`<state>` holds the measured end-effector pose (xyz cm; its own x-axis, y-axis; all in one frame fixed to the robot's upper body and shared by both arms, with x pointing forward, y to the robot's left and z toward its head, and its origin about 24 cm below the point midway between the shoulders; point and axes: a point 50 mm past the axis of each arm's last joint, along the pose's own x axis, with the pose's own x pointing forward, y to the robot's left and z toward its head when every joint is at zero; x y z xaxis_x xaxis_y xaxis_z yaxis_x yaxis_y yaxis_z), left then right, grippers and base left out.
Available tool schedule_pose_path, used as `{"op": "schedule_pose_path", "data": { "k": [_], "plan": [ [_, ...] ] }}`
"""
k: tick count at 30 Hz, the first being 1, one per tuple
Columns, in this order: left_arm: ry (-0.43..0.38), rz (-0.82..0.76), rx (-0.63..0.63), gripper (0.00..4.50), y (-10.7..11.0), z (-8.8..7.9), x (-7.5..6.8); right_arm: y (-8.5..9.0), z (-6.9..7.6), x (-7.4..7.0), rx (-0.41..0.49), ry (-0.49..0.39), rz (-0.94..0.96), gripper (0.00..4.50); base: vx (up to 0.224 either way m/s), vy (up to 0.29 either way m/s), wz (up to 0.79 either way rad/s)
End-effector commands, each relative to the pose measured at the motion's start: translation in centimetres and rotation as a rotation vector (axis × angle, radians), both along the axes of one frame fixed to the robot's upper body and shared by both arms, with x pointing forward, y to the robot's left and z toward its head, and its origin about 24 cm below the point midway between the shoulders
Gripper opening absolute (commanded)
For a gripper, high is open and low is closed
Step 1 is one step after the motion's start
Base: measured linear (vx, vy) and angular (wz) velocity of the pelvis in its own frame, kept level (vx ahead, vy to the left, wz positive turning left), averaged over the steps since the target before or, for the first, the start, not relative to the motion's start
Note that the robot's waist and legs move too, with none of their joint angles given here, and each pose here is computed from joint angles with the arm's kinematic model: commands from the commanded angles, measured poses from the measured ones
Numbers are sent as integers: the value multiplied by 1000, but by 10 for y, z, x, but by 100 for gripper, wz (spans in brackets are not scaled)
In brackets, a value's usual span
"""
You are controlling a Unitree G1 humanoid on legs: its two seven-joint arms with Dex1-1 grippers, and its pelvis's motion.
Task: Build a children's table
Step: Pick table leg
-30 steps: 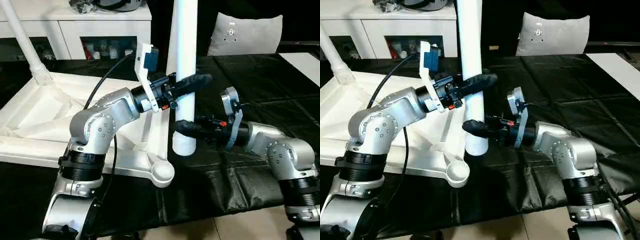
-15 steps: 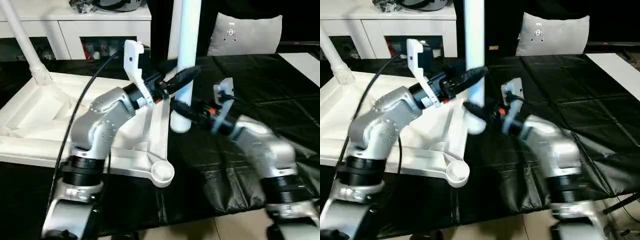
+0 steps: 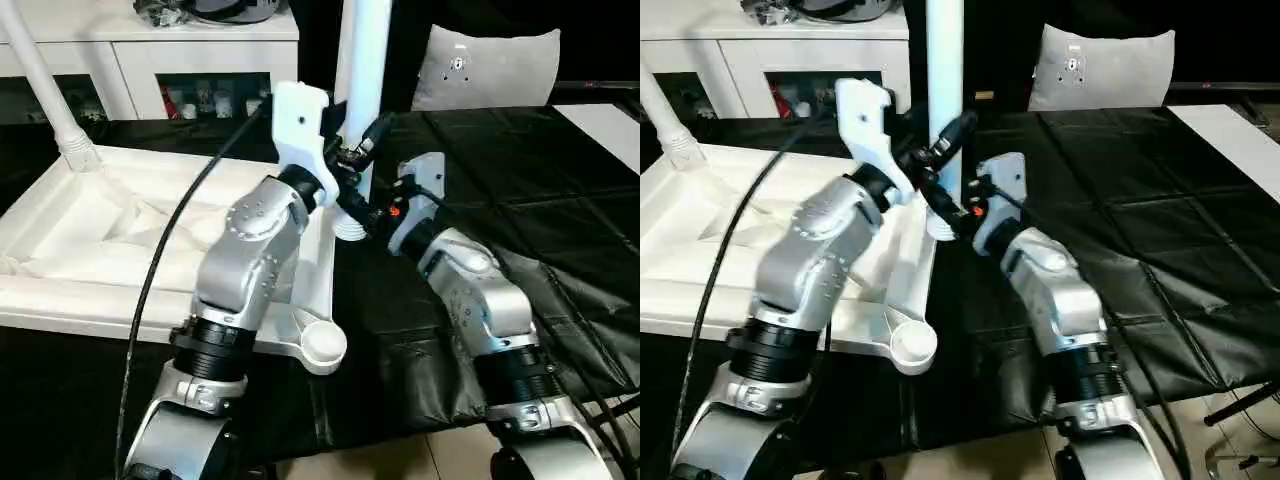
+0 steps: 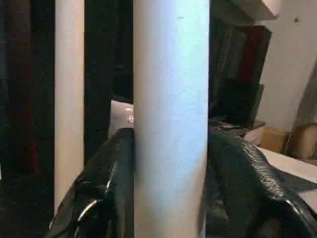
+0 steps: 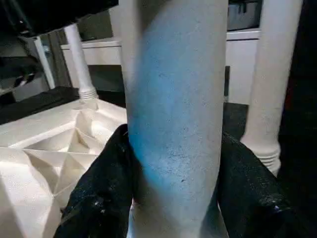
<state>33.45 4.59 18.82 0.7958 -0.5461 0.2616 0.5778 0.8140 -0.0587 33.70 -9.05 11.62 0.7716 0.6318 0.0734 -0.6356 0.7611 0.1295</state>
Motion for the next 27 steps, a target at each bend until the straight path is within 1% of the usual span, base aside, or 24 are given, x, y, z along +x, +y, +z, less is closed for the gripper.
{"op": "schedule_pose_path", "data": {
  "k": [1, 3, 4, 7, 14, 15, 16, 17, 18, 19, 20, 21, 23, 24, 25, 26, 27],
  "plan": [
    [4, 7, 13, 229, -3, -2, 0, 1, 7, 2, -6, -33, -5, 193, 0, 0, 0],
    [6, 13, 14, 225, -4, -2, 0, 1, 6, 2, -8, -34, -2, 193, 0, 0, 0],
    [6, 14, 14, 201, -4, -2, 0, 1, 6, 2, -9, -34, -2, 193, 0, 0, 0],
    [6, 16, 15, 188, -4, -3, 0, 2, 5, 3, -15, -38, -4, 193, 0, 0, 0],
    [13, 13, 16, 183, -5, -5, 1, 4, 4, 3, -39, -45, -5, 193, 0, 0, 0],
    [19, 17, 11, 183, -5, -5, 1, 4, 3, 3, -24, -20, 5, 193, 0, 0, 0],
    [22, 20, 7, 182, -4, -5, 1, 4, 3, 3, -23, -19, 2, 193, 0, 0, 0],
    [23, 22, 4, 182, -4, -5, 2, 3, 3, 4, -22, -19, 0, 228, 0, 0, 0],
    [24, 25, 1, 182, -3, -5, 2, 2, 4, 4, -31, -35, -8, 249, 0, 0, 0],
    [29, 45, -13, 182, 3, -4, 6, 1, 7, 1, -5, -45, 48, 263, 0, 0, 0],
    [31, 53, -17, 182, 5, -3, 7, 1, 8, -1, 8, -46, 77, 263, 0, 0, 0],
    [32, 57, -19, 182, 6, -3, 8, 1, 9, -2, 14, -45, 91, 279, 0, 0, 0],
    [37, 67, -25, 182, 11, -3, 10, -1, 10, -4, 19, -44, 122, 279, 0, 0, 0],
    [59, 77, -42, 182, 22, -2, 14, -11, 15, -8, 83, -38, 162, 297, 0, 0, 0],
    [59, 77, -42, 182, 22, -2, 14, -11, 15, -8, 83, -38, 162, 302, 0, 0, 0],
    [69, 76, -50, 182, 26, -2, 16, -15, 18, -9, 118, -33, 172, 316, 0, 0, 0],
    [97, 56, -80, 182, 32, -1, 18, -25, 22, -9, 173, 3, 171, 324, 0, 0, 0]
  ]
}}
